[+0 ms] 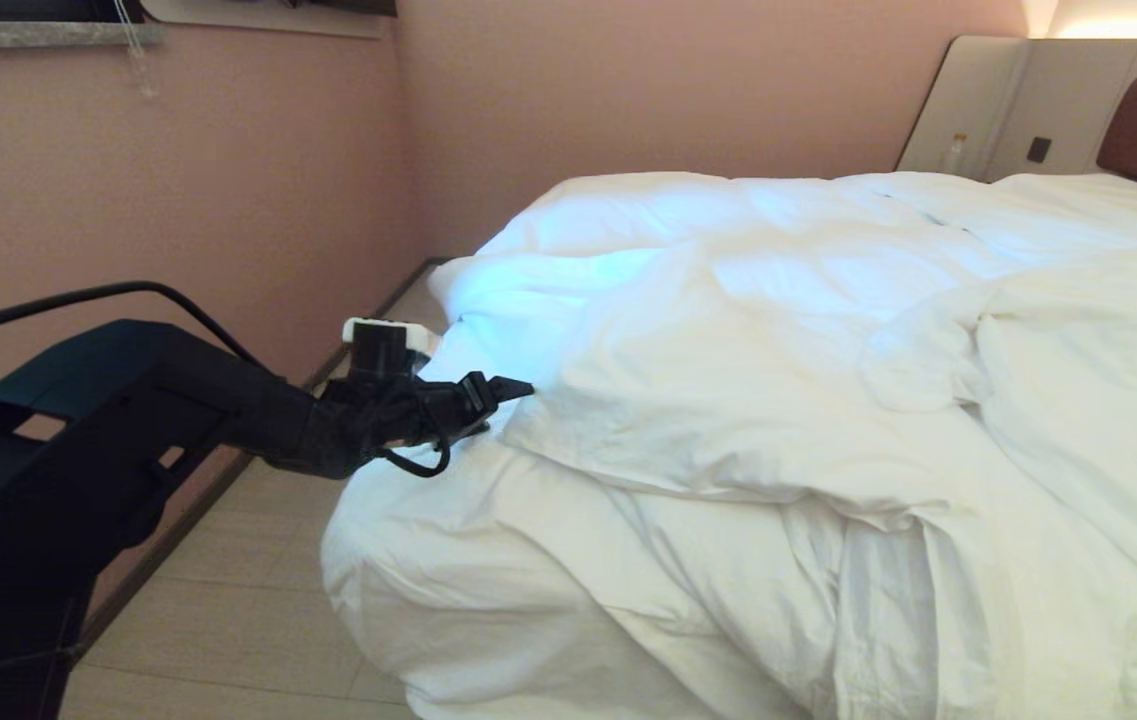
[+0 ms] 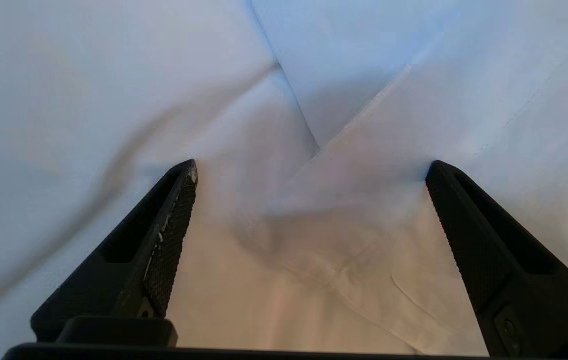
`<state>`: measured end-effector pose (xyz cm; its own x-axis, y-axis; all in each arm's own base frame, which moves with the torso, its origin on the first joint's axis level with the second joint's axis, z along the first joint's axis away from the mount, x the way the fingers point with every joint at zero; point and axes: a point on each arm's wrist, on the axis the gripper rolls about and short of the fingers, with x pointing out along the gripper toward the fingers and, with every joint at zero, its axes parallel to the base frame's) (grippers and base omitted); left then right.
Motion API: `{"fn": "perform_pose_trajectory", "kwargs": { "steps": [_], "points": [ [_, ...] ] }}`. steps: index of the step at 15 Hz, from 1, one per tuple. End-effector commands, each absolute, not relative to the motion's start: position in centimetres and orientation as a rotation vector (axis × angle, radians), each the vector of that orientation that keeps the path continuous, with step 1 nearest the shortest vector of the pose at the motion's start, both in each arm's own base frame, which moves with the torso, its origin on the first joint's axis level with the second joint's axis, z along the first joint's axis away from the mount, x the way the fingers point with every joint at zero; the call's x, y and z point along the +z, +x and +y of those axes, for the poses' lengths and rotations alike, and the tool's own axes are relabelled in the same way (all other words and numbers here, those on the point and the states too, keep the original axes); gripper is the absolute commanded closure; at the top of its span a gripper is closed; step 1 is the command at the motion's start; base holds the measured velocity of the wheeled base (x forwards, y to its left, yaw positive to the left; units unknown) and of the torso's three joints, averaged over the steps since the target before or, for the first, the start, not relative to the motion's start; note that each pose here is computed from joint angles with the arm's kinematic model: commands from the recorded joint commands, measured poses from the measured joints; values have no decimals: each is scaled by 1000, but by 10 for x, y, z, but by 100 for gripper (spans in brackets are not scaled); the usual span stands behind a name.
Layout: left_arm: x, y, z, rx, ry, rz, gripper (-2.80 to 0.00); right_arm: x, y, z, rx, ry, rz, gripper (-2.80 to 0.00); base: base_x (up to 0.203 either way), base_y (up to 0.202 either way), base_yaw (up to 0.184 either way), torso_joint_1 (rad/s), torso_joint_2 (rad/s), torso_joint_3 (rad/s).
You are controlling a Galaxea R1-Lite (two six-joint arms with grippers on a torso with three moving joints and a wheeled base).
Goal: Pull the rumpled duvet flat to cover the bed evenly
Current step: Hold the folded corner of the quilt
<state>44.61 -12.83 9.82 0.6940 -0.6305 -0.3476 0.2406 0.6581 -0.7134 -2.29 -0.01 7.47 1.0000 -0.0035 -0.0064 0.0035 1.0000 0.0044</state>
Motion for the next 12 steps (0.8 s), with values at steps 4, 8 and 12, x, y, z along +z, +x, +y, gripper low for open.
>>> {"fn": "perform_pose_trajectory", "kwargs": {
  "steps": [4, 8, 12],
  "points": [
    [89, 454, -124, -525, -644, 613, -280, 75, -23, 0, -3, 5, 8, 0, 0, 0, 0, 0, 0, 0],
    [92, 453, -127, -535, -641, 605, -280, 75, -23, 0, -3, 5, 6, 0, 0, 0, 0, 0, 0, 0],
    [94, 441, -153, -596, -645, 600, -280, 75, -23, 0, -3, 5, 8, 0, 0, 0, 0, 0, 0, 0]
  ]
}}
